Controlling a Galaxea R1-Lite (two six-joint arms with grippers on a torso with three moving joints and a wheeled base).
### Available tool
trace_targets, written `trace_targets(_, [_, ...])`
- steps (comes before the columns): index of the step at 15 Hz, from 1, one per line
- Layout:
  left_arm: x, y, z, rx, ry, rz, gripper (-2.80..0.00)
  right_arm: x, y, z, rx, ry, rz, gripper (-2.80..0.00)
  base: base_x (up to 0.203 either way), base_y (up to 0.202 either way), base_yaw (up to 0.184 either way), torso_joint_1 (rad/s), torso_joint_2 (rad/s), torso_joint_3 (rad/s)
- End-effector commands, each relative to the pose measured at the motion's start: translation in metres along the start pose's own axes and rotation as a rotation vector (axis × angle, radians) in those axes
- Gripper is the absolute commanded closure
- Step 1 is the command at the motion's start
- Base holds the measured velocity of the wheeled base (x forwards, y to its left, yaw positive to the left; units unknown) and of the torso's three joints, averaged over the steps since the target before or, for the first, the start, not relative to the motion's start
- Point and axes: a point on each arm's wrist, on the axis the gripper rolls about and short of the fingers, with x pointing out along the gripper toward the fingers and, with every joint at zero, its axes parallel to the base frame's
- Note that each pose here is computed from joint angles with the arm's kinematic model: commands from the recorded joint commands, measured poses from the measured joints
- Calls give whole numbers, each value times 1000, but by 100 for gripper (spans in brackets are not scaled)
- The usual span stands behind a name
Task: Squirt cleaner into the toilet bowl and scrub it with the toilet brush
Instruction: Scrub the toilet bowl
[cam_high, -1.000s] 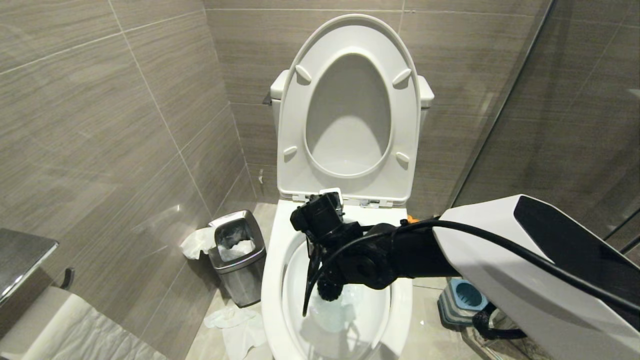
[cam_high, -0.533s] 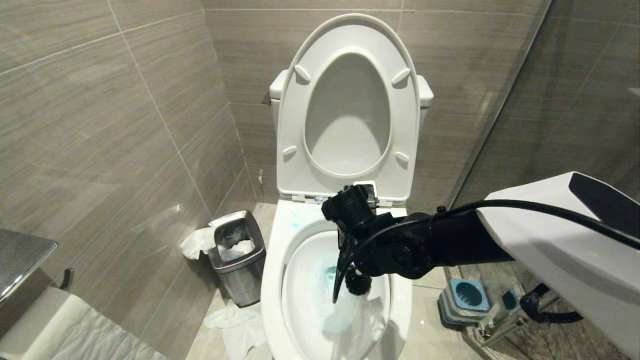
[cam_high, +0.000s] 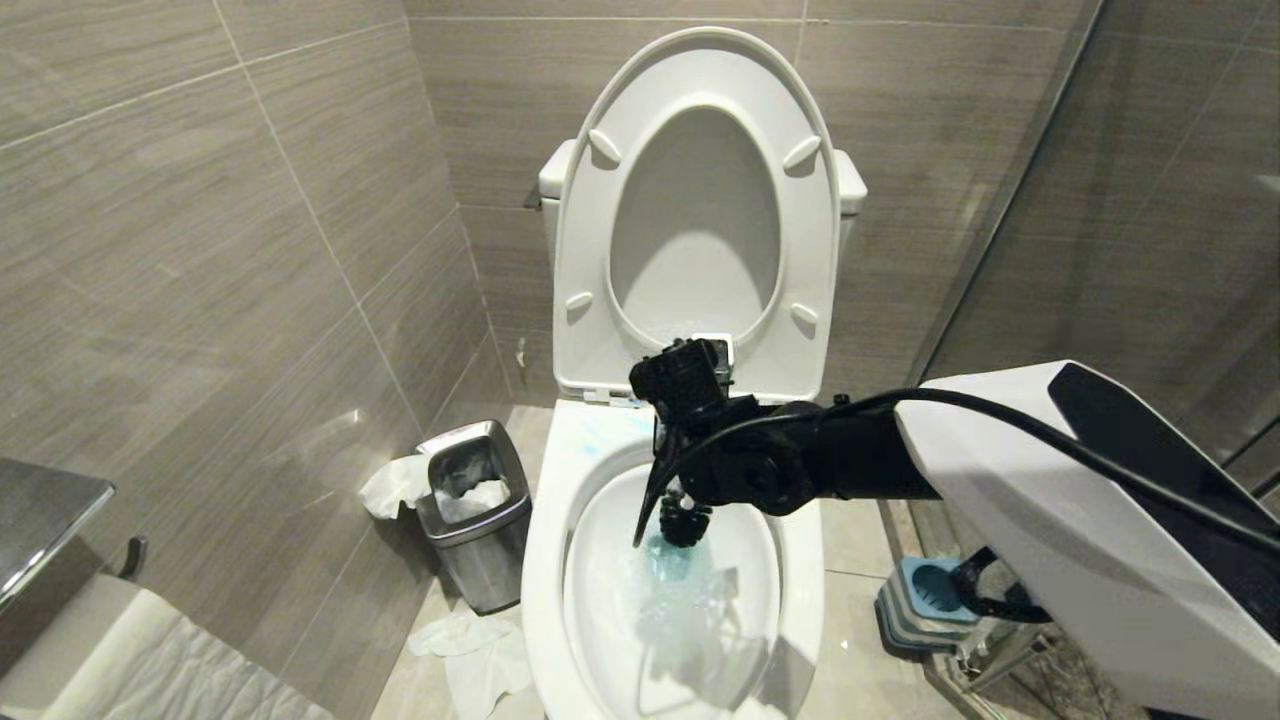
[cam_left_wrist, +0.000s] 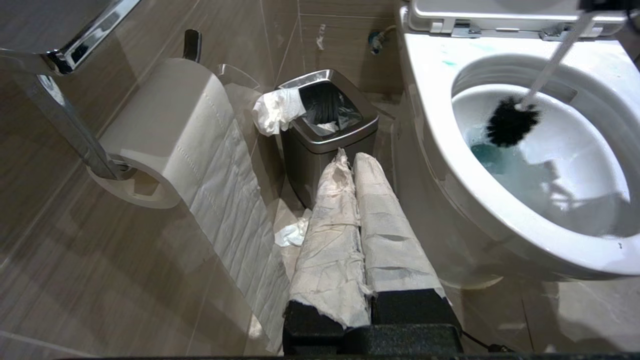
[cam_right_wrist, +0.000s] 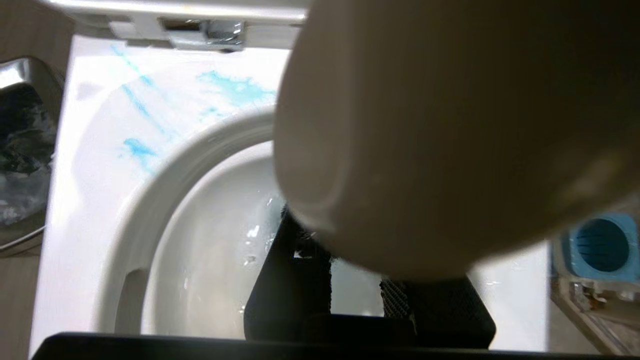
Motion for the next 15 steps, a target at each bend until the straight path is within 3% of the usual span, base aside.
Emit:
trace_targets(1, [0,0,0,0,1,0,0,1,24,-29,-40,25,33,0,0,0,0,0,0,0])
trace_targets(4, [0,0,0,0,1,0,0,-12,31,-40,-66,44,52,0,0,0,0,0,0,0])
trace_targets(10, [0,0,0,0,1,0,0,-38,12,6,-37,-10,48,0,0,0,0,0,0,0])
trace_targets(15, [0,0,0,0,1,0,0,-12,16,-17,-67,25,31,0,0,0,0,0,0,0])
